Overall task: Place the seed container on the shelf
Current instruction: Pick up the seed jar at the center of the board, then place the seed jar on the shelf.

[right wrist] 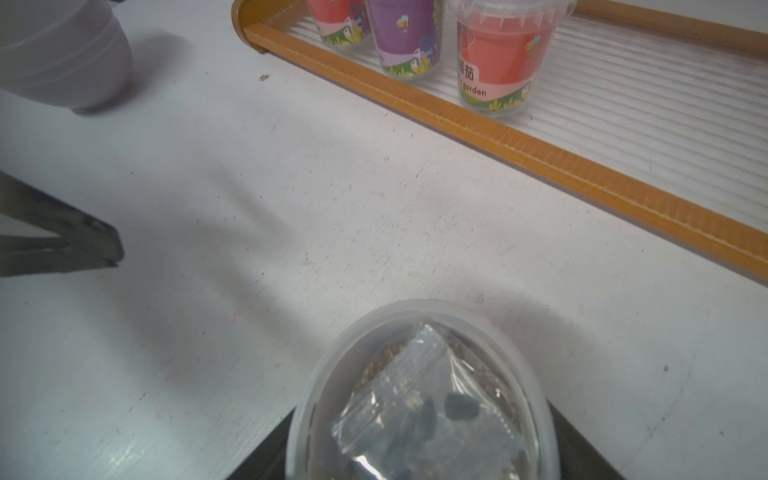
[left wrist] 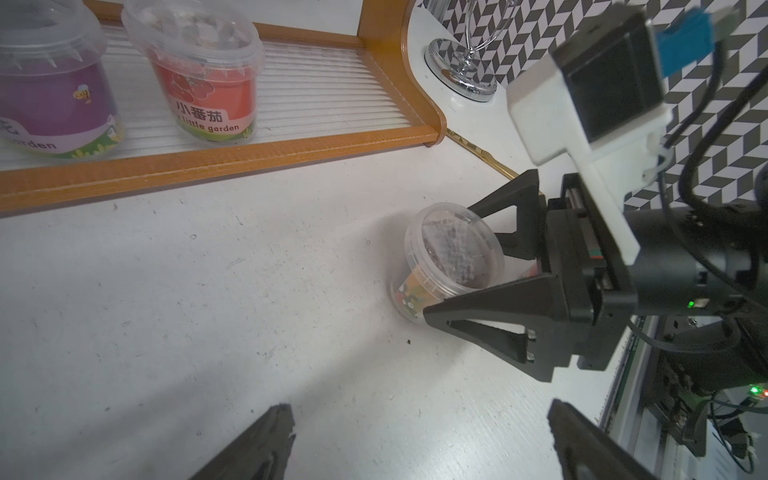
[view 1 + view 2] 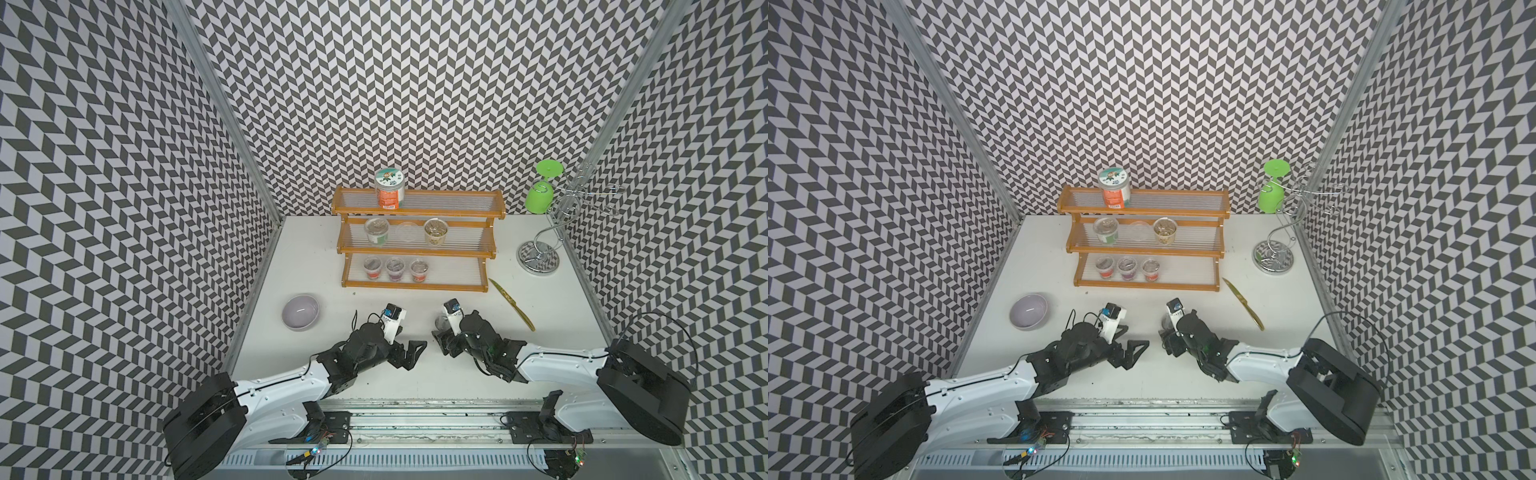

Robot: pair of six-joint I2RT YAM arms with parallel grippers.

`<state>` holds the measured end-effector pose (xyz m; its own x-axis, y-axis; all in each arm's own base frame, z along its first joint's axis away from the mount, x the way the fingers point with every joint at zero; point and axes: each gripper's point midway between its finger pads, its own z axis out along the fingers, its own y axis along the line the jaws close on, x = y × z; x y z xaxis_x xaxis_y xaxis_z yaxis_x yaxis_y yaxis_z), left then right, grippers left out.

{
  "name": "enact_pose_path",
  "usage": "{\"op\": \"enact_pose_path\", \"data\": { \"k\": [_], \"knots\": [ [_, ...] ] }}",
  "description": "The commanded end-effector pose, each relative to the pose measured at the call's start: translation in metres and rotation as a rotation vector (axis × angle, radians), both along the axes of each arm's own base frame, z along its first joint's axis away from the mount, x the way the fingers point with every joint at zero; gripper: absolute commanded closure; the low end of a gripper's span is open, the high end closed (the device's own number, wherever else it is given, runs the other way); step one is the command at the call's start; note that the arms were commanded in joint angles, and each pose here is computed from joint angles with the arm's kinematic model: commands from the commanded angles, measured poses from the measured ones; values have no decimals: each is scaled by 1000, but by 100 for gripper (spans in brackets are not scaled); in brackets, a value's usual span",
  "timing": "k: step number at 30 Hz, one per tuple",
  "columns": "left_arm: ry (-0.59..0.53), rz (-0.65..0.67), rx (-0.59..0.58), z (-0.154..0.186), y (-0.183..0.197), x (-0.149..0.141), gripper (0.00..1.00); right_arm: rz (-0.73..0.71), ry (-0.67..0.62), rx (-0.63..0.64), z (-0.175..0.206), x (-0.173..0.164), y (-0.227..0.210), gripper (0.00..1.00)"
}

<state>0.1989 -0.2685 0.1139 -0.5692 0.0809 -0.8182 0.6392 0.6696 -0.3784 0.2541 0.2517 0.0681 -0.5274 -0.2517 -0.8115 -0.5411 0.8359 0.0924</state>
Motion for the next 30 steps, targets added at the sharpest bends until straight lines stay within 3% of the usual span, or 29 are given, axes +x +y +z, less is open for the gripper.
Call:
{"op": "enact_pose_path", "data": {
  "k": [1, 23, 30],
  "knots": [
    [-32, 14, -5, 13, -1, 4, 1, -66, -67, 97, 29, 25, 7, 24],
    [-56, 135, -56, 24, -1, 38, 0, -241, -147, 134, 46, 130, -17, 24],
    [-234, 114, -111, 41, -4, 44, 0, -292, -163, 144, 44, 148, -16, 24]
  ]
}}
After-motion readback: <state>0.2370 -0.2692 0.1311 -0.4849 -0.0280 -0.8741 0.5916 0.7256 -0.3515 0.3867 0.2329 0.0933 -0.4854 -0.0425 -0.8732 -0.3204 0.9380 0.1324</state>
